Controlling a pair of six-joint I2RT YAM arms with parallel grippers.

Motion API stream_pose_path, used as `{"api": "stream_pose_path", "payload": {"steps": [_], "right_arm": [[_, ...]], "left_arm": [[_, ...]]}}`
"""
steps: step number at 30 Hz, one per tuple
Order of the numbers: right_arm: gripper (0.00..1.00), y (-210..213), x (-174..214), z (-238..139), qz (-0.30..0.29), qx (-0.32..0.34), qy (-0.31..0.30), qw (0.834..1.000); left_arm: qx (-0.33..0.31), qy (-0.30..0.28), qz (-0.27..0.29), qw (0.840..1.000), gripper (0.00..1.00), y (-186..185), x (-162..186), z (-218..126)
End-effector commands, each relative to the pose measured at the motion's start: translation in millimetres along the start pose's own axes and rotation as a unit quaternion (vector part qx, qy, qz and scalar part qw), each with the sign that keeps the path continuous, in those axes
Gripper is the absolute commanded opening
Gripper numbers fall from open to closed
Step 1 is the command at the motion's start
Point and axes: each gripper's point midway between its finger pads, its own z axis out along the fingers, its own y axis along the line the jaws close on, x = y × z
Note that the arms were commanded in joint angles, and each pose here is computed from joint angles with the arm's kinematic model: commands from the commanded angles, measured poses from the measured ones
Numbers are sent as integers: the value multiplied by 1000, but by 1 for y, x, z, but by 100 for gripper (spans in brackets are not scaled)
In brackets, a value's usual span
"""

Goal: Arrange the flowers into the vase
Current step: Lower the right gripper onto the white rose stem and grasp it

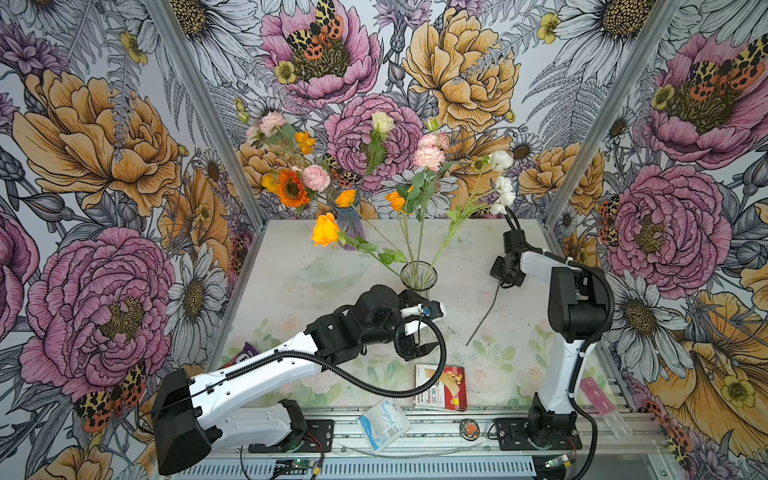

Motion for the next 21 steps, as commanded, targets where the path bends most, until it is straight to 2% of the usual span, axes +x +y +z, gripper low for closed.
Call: {"api": "stream_pose_path", "payload": {"steps": [1, 6, 12, 21], "right_arm": [[0, -22, 41, 8, -7, 26, 77, 997], [0, -32, 43, -12, -30, 45, 56, 997], [0, -44, 41, -61, -21, 42, 8, 999], [0, -55, 15, -153, 15, 22, -117, 993]], "left_arm": [[1, -24, 9, 1000, 99, 1, -15, -8], [2, -24, 9, 1000, 99, 0, -16, -8], [2, -27, 11, 1000, 99, 0, -17, -10], [-8, -29, 15, 999, 99, 3, -18, -14]]}}
